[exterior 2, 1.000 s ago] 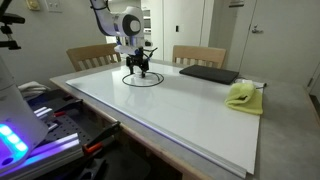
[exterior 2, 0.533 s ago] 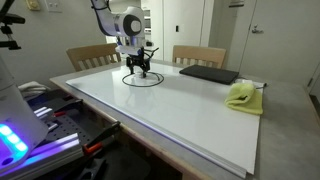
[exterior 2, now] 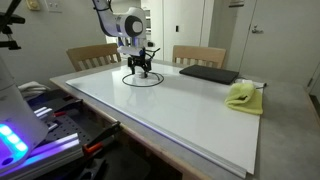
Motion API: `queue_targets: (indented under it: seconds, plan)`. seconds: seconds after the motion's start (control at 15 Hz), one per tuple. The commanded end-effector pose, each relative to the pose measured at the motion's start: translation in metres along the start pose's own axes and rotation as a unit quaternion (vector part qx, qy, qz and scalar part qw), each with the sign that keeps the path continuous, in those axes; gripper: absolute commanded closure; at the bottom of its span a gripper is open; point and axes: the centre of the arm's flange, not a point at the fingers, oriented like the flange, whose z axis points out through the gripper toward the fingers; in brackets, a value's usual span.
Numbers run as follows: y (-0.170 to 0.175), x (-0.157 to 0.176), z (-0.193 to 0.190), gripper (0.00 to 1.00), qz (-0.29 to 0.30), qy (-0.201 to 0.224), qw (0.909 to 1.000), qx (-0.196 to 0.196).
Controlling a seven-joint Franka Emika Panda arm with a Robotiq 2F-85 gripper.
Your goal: Straighten the cable
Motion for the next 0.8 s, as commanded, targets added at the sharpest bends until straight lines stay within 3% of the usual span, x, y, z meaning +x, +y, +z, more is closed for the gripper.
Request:
queue_targets:
  seconds: [0.0, 0.33, 0.53, 0.73]
  plan:
    - [0.004, 0.010, 0.004, 0.23, -0.008, 0.004, 0.9999, 0.009]
    - [0.003, 0.011, 0.001, 0.54, -0.006, 0.004, 1.0000, 0.005]
    - [0.002, 0.011, -0.004, 0.74, 0.021, -0.010, 0.9994, -0.027]
    - [0.006, 0.012, -0.009, 0.74, 0.090, 0.005, 0.9947, -0.049]
